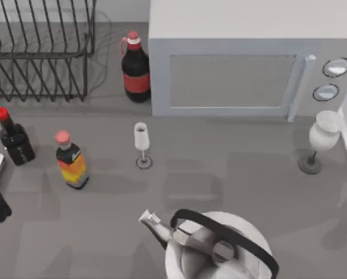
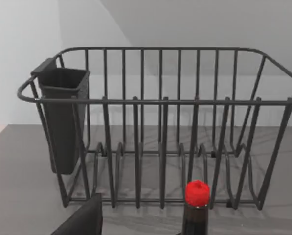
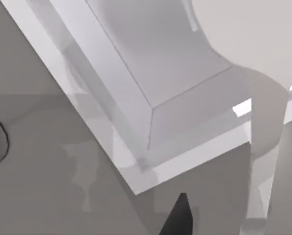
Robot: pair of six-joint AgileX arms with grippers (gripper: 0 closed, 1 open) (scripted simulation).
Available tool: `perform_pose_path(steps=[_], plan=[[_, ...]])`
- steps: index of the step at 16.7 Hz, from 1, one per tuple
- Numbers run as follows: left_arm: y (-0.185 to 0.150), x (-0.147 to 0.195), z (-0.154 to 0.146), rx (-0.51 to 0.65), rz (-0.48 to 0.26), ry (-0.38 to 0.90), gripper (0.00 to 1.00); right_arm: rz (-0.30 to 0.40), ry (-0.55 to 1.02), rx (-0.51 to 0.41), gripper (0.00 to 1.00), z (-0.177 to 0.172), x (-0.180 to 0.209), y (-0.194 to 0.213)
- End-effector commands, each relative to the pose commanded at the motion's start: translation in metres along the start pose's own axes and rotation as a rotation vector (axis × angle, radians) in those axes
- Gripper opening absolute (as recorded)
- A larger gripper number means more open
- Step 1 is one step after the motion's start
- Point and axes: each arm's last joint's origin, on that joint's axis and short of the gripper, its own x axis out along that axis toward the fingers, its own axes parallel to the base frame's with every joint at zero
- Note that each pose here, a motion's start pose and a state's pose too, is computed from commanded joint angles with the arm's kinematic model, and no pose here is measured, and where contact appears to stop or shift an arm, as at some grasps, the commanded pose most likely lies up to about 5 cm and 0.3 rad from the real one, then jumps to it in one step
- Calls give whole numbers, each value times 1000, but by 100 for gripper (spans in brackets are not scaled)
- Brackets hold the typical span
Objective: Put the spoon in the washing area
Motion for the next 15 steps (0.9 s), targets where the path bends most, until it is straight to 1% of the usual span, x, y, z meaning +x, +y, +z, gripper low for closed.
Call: perform_pose_path(steps=[5, 8, 11, 15], plan=[[0, 0, 0, 0, 0, 0, 100, 1, 19, -16, 0, 85, -6, 40], [0, 0, 0, 0, 0, 0, 100, -4, -1, -21, 0, 127, 0, 59], [0, 0, 0, 0, 0, 0, 100, -13, -21, -19, 0, 154, 13, 69], [0, 0, 0, 0, 0, 0, 100, -27, -38, -8, 0, 171, 33, 71]])
